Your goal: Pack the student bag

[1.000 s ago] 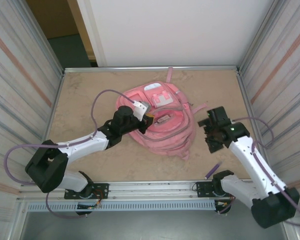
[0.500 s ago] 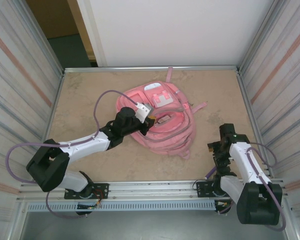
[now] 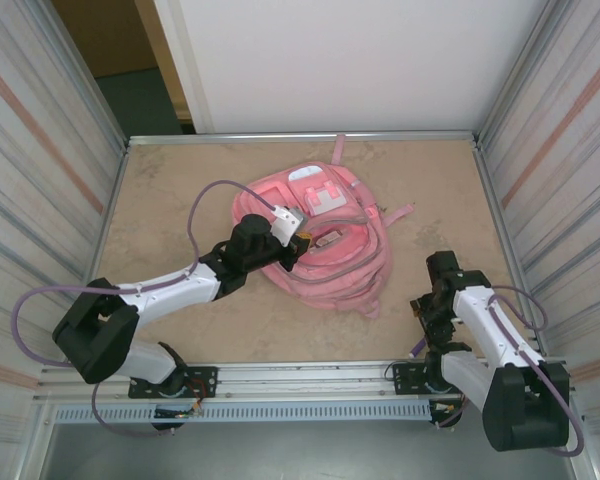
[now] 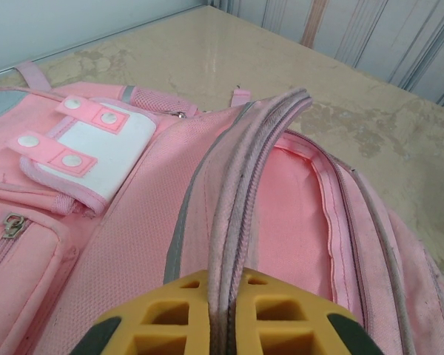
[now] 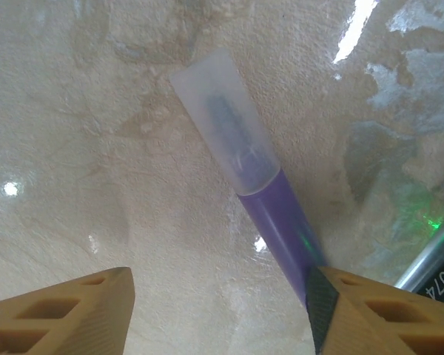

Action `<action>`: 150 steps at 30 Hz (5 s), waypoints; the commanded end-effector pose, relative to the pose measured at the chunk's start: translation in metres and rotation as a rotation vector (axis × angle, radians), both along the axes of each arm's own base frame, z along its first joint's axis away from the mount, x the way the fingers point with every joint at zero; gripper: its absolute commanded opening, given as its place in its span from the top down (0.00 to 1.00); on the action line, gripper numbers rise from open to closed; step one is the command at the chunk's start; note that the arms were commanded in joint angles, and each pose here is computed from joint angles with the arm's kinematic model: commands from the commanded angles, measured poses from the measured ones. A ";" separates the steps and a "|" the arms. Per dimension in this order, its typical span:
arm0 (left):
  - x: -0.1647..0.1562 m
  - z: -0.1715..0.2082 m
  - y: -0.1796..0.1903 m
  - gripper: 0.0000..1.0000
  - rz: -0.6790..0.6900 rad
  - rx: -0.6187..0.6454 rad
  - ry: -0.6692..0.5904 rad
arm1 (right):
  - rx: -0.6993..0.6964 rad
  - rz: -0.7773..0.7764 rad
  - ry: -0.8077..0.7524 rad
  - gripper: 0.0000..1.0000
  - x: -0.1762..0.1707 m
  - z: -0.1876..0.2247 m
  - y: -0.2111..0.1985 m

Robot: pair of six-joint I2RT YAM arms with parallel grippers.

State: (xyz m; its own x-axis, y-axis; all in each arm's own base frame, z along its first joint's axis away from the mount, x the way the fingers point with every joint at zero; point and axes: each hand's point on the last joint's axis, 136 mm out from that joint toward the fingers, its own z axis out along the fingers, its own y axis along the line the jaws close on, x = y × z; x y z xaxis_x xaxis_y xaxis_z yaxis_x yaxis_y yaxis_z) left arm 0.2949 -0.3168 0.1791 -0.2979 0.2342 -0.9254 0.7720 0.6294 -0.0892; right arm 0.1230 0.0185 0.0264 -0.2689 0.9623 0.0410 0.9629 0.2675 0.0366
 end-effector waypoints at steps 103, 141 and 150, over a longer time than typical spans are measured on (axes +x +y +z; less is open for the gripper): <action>-0.014 0.068 -0.017 0.97 -0.093 -0.246 -0.033 | 0.307 0.197 -0.393 0.86 0.160 0.083 0.218; -0.033 -0.002 -0.023 0.81 -0.201 -0.005 -0.015 | 0.025 0.463 -0.702 0.43 0.146 0.141 0.135; -0.060 0.028 0.000 0.51 -0.152 0.018 0.206 | -0.120 0.569 -0.722 0.32 0.146 0.147 0.097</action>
